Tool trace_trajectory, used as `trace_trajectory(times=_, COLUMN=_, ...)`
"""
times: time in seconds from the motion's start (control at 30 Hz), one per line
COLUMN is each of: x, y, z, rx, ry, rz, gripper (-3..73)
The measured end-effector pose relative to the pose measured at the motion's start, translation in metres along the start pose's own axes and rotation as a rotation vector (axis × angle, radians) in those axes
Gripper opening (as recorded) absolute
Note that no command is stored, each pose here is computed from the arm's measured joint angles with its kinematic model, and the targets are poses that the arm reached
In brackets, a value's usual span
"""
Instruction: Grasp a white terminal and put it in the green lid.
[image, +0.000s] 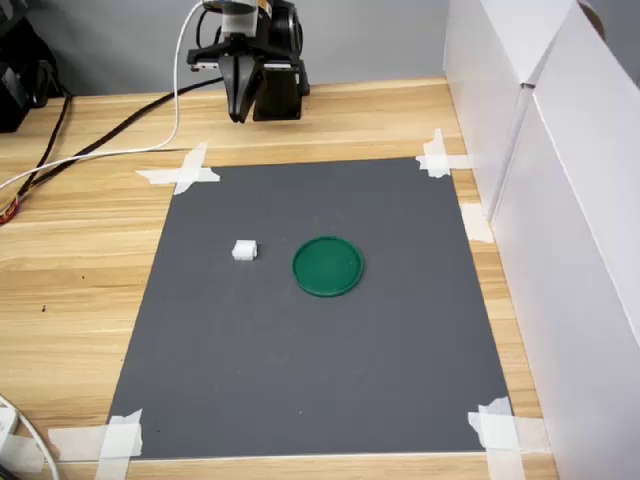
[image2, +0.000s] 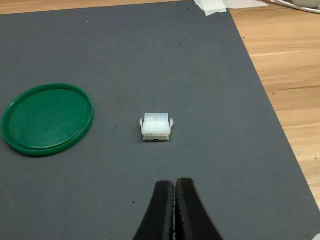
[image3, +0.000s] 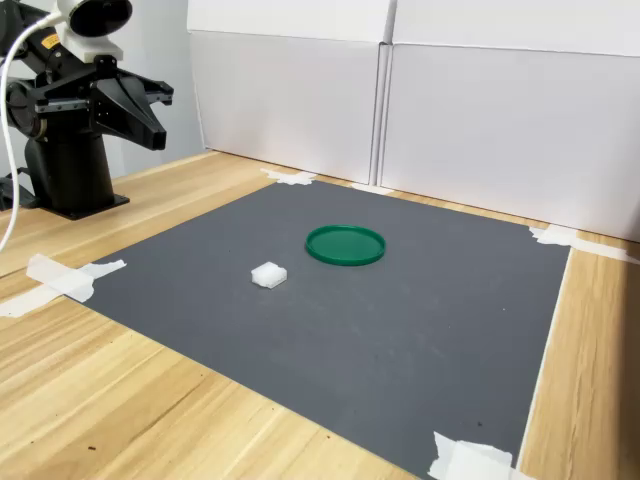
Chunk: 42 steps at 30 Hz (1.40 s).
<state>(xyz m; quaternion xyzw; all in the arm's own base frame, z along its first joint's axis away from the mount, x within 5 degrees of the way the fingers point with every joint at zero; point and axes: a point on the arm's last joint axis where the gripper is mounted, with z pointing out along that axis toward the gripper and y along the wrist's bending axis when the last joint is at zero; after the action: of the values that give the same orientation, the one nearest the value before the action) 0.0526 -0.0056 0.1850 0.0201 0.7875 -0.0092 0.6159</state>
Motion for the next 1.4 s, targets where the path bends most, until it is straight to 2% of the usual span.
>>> trace_trajectory(times=0.6, x=-0.002, y=-0.001, z=-0.002, rx=0.007, ry=0.012, rz=-0.007, gripper=-1.5)
trace_trajectory(times=1.0, x=-0.053, y=0.001, z=0.006, rx=0.021, ry=0.122, rz=-0.025, gripper=-1.5)
trace_trajectory(times=1.4, x=-0.116, y=0.002, z=0.044, rx=0.079, ry=0.360, rz=-0.079, gripper=-1.5)
